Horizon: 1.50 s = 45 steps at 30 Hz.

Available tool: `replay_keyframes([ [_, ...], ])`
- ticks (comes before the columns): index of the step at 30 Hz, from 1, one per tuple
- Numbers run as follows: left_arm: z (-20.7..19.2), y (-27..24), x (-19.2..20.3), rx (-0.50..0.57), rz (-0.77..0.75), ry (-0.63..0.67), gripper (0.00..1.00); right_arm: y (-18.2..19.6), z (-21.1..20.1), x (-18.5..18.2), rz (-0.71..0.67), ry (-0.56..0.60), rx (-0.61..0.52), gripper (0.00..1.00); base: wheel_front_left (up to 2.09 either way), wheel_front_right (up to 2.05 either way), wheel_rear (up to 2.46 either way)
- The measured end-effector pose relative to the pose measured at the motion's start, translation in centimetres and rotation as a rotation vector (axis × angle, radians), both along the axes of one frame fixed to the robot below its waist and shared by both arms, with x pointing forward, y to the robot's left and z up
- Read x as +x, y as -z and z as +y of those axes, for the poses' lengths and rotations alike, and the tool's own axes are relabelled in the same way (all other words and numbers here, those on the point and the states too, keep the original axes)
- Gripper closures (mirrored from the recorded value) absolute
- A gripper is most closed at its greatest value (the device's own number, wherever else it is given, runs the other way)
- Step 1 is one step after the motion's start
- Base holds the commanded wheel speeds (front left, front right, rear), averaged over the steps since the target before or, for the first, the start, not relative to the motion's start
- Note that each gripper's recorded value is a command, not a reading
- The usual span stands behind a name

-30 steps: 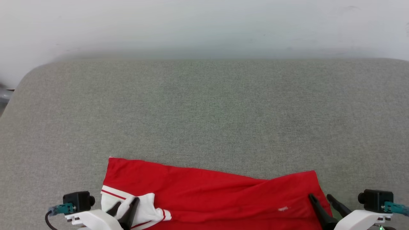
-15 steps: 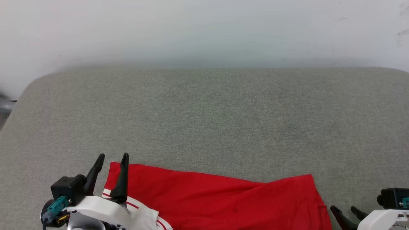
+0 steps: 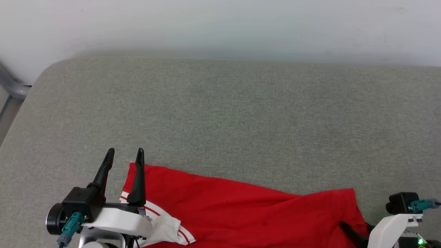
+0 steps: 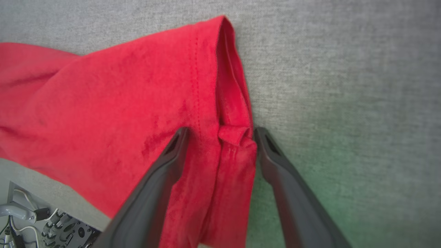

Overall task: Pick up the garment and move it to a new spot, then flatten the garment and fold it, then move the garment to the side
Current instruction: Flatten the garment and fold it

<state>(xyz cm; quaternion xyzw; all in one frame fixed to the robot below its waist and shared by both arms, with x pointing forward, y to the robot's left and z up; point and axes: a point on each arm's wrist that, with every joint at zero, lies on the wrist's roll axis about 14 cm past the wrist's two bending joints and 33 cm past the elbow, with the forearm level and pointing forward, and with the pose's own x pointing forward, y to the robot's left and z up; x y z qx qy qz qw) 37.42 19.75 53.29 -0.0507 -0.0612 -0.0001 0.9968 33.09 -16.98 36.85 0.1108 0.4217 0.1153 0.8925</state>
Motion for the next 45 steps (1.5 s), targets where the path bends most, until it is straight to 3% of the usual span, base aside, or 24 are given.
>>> replay_keyframes([
  [3,0.3,0.4,0.0,-0.002,0.011,-0.014,0.00,1.2,1.1,-0.4,0.059,-0.030,0.018,0.00,0.00,0.00,0.00],
  [4,0.4,0.6,0.0,0.000,0.016,-0.019,0.00,1.4,1.3,-0.5,0.072,-0.035,0.024,0.45,0.00,0.00,0.00],
  [5,0.4,0.7,0.0,-0.001,0.017,-0.021,0.00,1.6,1.4,-0.4,0.079,-0.038,0.025,0.64,0.00,0.00,0.00],
  [6,0.5,0.8,0.1,-0.004,0.018,-0.024,0.00,1.7,1.6,-0.5,0.088,-0.041,0.029,0.89,0.00,0.00,0.00],
  [7,0.5,0.9,0.1,-0.002,0.020,-0.025,0.00,1.8,1.7,-0.5,0.094,-0.041,0.038,1.00,0.00,0.00,0.00],
  [17,0.1,1.3,-0.2,0.020,0.027,-0.006,0.00,-0.7,0.8,0.6,-0.006,-0.011,0.047,1.00,0.00,0.00,0.00],
  [30,-2.3,0.7,0.0,0.043,0.008,0.075,0.00,-2.6,-11.4,-2.9,0.024,0.308,-0.061,1.00,0.00,0.00,0.00],
  [36,-2.5,0.6,0.0,0.048,0.008,0.080,0.00,-3.9,-6.9,-2.3,0.031,0.304,0.194,1.00,0.00,0.00,0.00],
  [42,-1.9,0.6,-0.5,0.050,0.010,0.065,0.00,-7.3,3.3,-1.5,0.065,0.136,0.599,1.00,0.00,0.00,0.00],
  [45,-1.6,0.3,-0.6,0.050,0.003,0.055,0.00,-8.8,6.9,-1.4,0.091,0.042,0.731,1.00,0.00,0.00,0.00],
])
